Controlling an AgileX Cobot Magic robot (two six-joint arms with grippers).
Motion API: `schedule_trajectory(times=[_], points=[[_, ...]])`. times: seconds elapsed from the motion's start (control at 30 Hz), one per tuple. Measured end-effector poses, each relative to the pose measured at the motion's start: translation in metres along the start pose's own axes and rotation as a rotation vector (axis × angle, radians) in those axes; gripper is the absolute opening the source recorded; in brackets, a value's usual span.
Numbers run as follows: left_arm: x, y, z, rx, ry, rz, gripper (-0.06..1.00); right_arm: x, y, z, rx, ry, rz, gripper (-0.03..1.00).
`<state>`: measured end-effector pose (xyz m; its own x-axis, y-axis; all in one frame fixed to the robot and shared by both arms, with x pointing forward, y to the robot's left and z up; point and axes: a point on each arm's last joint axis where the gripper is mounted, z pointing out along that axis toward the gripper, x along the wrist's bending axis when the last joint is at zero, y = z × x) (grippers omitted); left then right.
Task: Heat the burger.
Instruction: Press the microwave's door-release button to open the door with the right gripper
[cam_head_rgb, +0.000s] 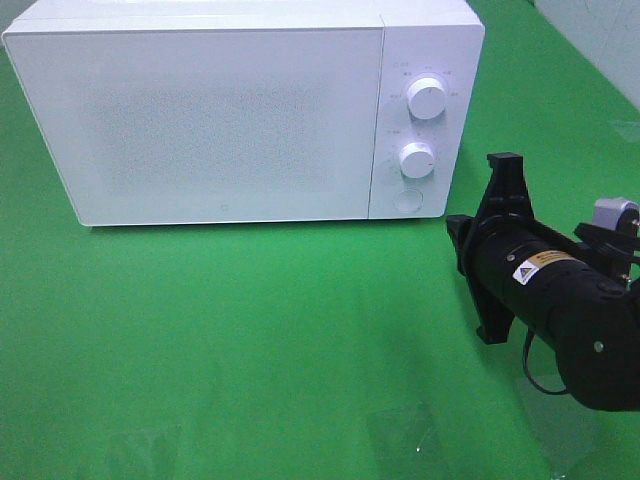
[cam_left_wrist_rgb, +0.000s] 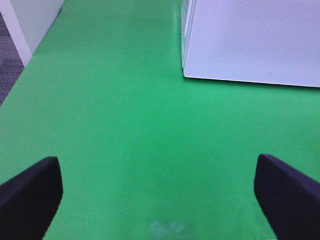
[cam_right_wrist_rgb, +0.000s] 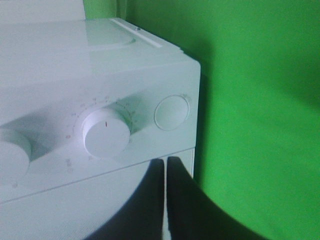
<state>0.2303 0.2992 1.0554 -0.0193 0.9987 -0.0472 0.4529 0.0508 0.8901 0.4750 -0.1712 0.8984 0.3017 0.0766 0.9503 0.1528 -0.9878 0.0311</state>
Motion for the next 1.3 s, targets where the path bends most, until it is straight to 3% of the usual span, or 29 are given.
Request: schedule_trajectory(times=[0.27, 0.47, 0.93, 1.3], points=[[0.0, 0.0, 0.0, 0.0, 0.0, 0.0, 0.98, 0.007, 0.002, 0.019, 0.021, -0.012, -0.002, 0.0], [0.0, 0.0, 0.0, 0.0, 0.0, 0.0, 0.98, -0.009, -0.006, 0.04, 0.021, -0.062, 0.015, 0.0], [0.0, 0.0, 0.0, 0.0, 0.0, 0.0, 0.98, -0.014, -0.011, 0.082, 0.02, -0.069, 0.027, 0.0], [0.0, 0.0, 0.0, 0.0, 0.0, 0.0, 0.98, -0.004, -0.007, 0.099, 0.005, -0.051, 0.032, 0.0]])
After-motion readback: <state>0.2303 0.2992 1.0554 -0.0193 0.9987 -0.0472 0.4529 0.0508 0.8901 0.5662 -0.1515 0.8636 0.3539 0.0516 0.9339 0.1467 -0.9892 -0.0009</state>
